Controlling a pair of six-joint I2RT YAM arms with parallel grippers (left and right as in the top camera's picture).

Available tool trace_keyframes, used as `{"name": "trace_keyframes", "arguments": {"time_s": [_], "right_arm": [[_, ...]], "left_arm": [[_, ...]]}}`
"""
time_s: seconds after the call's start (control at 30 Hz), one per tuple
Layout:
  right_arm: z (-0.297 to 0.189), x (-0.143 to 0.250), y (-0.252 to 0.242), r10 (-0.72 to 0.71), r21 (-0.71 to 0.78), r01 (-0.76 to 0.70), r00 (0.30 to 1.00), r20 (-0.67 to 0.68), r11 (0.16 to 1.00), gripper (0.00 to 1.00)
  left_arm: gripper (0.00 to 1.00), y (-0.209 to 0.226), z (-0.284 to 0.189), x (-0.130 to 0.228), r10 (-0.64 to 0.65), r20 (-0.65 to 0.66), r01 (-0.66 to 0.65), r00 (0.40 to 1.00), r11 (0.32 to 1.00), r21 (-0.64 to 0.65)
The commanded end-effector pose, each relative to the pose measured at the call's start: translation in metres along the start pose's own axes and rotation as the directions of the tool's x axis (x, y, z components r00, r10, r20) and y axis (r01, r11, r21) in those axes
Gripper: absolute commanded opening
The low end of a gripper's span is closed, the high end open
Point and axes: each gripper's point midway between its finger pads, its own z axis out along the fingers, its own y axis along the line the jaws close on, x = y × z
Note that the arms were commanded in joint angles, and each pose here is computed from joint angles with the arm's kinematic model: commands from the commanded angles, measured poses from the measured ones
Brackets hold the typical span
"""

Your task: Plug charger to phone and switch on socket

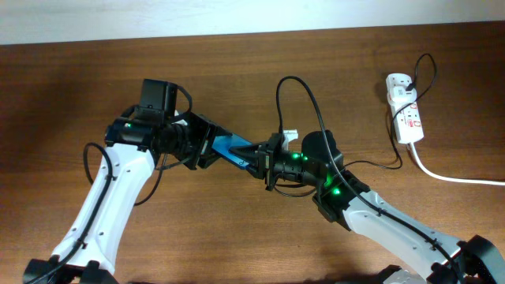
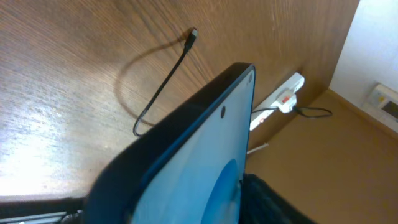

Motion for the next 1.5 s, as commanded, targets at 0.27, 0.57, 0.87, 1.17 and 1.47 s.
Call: {"name": "trace_keyframes", "arguments": {"time_s": [0.27, 0.57, 0.87, 1.17, 1.47], "right_arm": [[-0.002, 0.009, 0.017, -0.032, -0.045, 0.032, 0.999, -0.010, 0.998, 0.05], [-0.002, 0.009, 0.017, -0.032, -0.045, 0.032, 0.999, -0.010, 0.998, 0.34], [-0.003, 0.004, 0.011, -0.209, -0.020, 0.209, 0.978, 0.015, 0.978, 0.62], [-0.015, -0.056, -0.028, -0.789, 0.306, 0.735, 0.604, 0.110, 0.605, 0.94], [-0.084, -0.139, -0.038, -0.809, 0.546, 0.630, 0.564, 0.167, 0.552, 0.99]], "left_arm": [[0.16, 0.002, 0.005, -0.005, -0.009, 0.033, 0.009, 0.999, 1.000, -0.014], [0.00, -0.003, 0.005, -0.007, -0.072, 0.039, 0.071, 0.997, 0.997, 0.010], [0.00, 0.001, -0.003, -0.051, 0.097, 0.286, -0.083, 0.953, 0.995, -0.059], [0.00, 0.015, -0.015, -0.091, 0.299, 0.305, -0.264, 0.904, 0.953, -0.151], [0.00, -0.017, 0.058, -0.068, 0.418, -0.140, -0.372, 0.898, 0.889, 0.267]]}}
